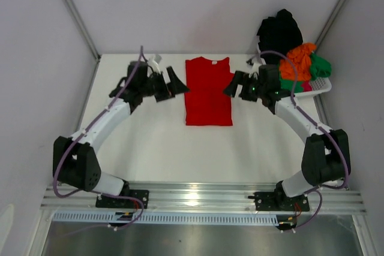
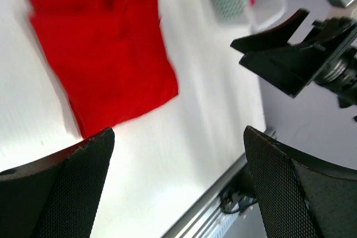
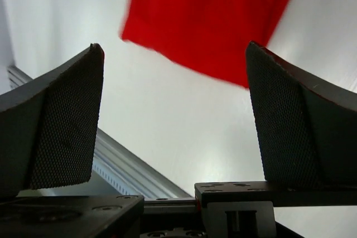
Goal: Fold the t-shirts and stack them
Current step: Fold the tshirt
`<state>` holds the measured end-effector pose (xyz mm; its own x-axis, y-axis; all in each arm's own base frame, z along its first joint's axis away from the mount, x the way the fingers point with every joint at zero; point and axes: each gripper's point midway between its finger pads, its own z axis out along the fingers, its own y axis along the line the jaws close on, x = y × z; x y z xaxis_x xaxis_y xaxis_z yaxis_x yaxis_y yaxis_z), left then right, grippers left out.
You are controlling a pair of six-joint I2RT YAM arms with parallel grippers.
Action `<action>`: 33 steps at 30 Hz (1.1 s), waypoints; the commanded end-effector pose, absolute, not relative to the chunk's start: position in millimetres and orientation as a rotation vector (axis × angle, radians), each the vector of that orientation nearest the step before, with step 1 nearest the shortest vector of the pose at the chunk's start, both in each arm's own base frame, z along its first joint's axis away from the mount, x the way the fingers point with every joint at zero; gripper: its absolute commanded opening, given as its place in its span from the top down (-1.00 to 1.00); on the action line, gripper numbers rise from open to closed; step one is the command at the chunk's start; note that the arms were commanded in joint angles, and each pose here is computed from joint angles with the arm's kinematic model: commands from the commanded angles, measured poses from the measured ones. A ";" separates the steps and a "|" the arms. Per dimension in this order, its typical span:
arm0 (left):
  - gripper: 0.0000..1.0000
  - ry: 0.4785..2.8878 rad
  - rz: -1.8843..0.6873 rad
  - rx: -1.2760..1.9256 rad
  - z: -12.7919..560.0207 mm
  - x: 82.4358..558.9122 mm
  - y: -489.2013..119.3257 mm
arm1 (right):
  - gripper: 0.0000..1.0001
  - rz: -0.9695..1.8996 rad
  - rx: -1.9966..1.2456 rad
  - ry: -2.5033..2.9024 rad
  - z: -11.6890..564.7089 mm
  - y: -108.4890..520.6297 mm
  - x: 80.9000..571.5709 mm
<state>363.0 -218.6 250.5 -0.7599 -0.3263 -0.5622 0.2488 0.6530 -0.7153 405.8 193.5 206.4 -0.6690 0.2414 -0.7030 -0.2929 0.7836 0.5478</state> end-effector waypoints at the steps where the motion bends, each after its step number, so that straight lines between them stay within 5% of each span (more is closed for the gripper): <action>1: -0.99 2.392 -1.054 -0.086 161.4 329.0 -235.4 | -0.95 0.731 0.026 2.353 131.4 178.0 370.8; 16: -0.72 2.509 -0.977 -0.215 74.5 323.4 -239.8 | -0.63 0.738 0.112 2.506 30.3 176.8 351.0; 21: -0.51 2.571 -0.996 -0.269 47.9 323.4 -244.6 | -0.56 0.754 0.127 2.502 21.2 183.9 357.3; 33: -0.39 2.589 -1.019 -0.305 27.4 329.9 -250.8 | -0.36 0.756 0.161 2.574 7.8 185.3 334.1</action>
